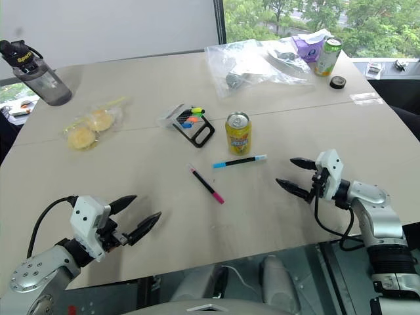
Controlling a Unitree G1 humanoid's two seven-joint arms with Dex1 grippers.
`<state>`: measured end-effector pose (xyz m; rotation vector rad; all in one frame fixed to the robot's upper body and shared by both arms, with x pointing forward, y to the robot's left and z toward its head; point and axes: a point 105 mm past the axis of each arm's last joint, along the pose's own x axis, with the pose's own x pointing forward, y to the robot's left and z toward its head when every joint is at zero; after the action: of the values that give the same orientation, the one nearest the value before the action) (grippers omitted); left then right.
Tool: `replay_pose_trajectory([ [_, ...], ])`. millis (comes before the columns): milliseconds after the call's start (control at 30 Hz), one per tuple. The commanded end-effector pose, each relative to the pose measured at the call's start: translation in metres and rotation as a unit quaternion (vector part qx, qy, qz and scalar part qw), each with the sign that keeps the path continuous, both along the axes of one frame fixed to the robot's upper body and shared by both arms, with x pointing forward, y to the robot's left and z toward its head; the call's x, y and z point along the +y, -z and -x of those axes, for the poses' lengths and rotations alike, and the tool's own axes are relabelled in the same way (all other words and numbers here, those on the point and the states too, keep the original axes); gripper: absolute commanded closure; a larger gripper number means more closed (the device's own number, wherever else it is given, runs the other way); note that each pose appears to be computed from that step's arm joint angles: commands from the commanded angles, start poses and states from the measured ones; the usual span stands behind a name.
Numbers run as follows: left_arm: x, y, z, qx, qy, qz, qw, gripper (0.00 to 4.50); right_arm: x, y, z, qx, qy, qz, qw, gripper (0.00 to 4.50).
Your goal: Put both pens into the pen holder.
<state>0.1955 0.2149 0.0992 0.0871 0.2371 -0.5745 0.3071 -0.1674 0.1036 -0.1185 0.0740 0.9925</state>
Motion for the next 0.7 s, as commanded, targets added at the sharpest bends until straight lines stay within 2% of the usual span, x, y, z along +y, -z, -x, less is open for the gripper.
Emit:
replay_pose_trajectory([
  [33,-0.007,-0.027,0.009,-0.027,0.057,0.045,0.997,0.0,0.021,-0.021,-0.01,-0.048,-0.001,0.0,0.999,0.06],
  [400,0.002,-0.085,-0.003,-0.097,0.108,-0.009,0.989,0.0,0.08,-0.043,-0.044,-0.04,0.026,-0.047,0.998,0.06],
  [700,-0.006,-0.098,-0.002,-0.097,0.138,-0.002,0.986,0.0,0.122,-0.053,-0.069,-0.066,0.038,-0.055,0.996,0.06],
])
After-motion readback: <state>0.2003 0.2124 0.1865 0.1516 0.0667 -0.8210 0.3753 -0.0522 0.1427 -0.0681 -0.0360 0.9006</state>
